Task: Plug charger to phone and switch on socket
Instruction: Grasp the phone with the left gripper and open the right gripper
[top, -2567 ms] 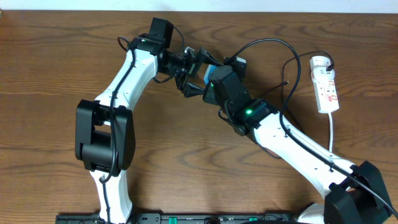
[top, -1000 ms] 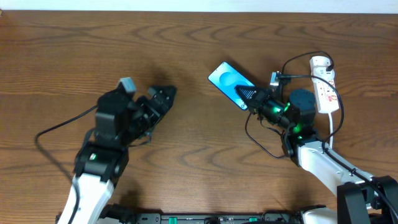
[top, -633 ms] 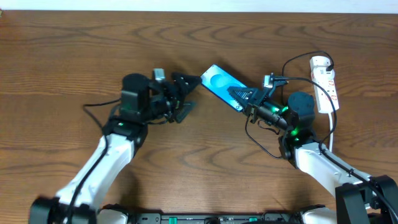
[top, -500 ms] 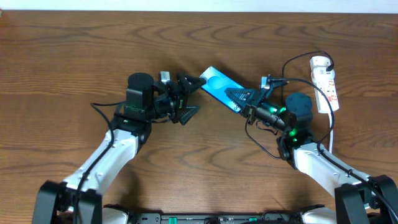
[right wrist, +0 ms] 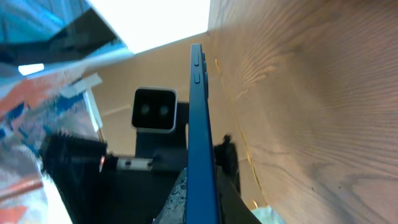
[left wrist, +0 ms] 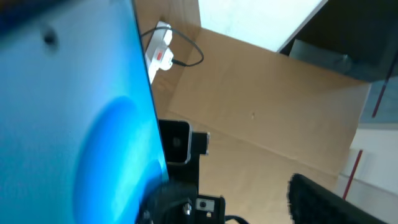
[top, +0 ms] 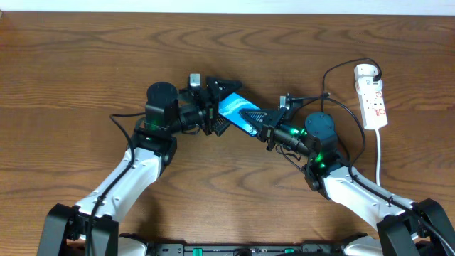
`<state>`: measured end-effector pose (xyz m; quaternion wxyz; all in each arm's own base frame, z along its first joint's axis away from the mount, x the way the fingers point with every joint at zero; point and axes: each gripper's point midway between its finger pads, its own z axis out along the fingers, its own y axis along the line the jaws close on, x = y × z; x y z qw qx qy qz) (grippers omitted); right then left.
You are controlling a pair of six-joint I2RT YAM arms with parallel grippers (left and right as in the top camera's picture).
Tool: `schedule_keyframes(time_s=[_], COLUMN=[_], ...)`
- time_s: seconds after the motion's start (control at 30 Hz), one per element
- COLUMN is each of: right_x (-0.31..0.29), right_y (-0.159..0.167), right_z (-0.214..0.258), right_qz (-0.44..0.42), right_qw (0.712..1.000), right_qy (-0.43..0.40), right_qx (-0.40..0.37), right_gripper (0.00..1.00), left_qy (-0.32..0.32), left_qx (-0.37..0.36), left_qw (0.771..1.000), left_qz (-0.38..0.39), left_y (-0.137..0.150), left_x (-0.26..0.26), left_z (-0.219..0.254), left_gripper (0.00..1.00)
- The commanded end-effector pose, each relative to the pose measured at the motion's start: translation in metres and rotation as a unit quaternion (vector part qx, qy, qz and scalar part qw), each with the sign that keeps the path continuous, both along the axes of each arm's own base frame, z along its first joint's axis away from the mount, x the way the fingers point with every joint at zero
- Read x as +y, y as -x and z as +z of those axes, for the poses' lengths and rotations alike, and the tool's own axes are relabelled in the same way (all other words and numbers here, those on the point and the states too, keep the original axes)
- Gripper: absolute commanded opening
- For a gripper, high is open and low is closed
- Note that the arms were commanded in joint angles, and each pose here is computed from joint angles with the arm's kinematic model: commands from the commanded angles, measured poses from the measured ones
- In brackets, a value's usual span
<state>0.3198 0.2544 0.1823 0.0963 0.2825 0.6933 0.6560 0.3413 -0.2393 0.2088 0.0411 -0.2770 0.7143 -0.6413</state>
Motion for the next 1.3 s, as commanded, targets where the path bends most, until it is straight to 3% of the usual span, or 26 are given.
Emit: schedule_keyframes(time_s=[0.0, 0.4, 0.63, 1.1, 1.27], right_x=[-0.003, -0.005, -0.003, -0.001, 0.001], right_y=[-0.005, -0.005, -0.003, 0.002, 0.004], right_z=[0.005, -0.008, -0.008, -0.007, -0.007], right_qz=[-0.021, -0.030, -0.022, -0.010, -0.002], right_qw=[1.000, 0.999, 0.999, 0.998, 0.998], right_qy=[-0.007, 0.001, 0.000, -0.012, -0.012], right_qx=[0.009, 0.045, 0.046, 0.063, 0.063], right_gripper=[0.01, 0.01, 0.01, 0.01, 0.01], left_qy=[0.006, 0.005, -0.002, -0.008, -0.008], left_qx=[-0.003, -0.003, -0.005, -0.007, -0.007], left_qw=[1.000, 1.000, 1.000, 0.999, 0.999], left_qz=[-0.011, -0.005, 0.023, 0.044, 0.045], left_y=[0.003, 0.001, -0.007, -0.014, -0.014], left_x=[-0.003, -0.002, 0.002, 0.006, 0.006], left_z=[0.005, 0.004, 0.003, 0.001, 0.001], left_gripper=[0.83, 0.45, 0.41, 0.13, 0.08])
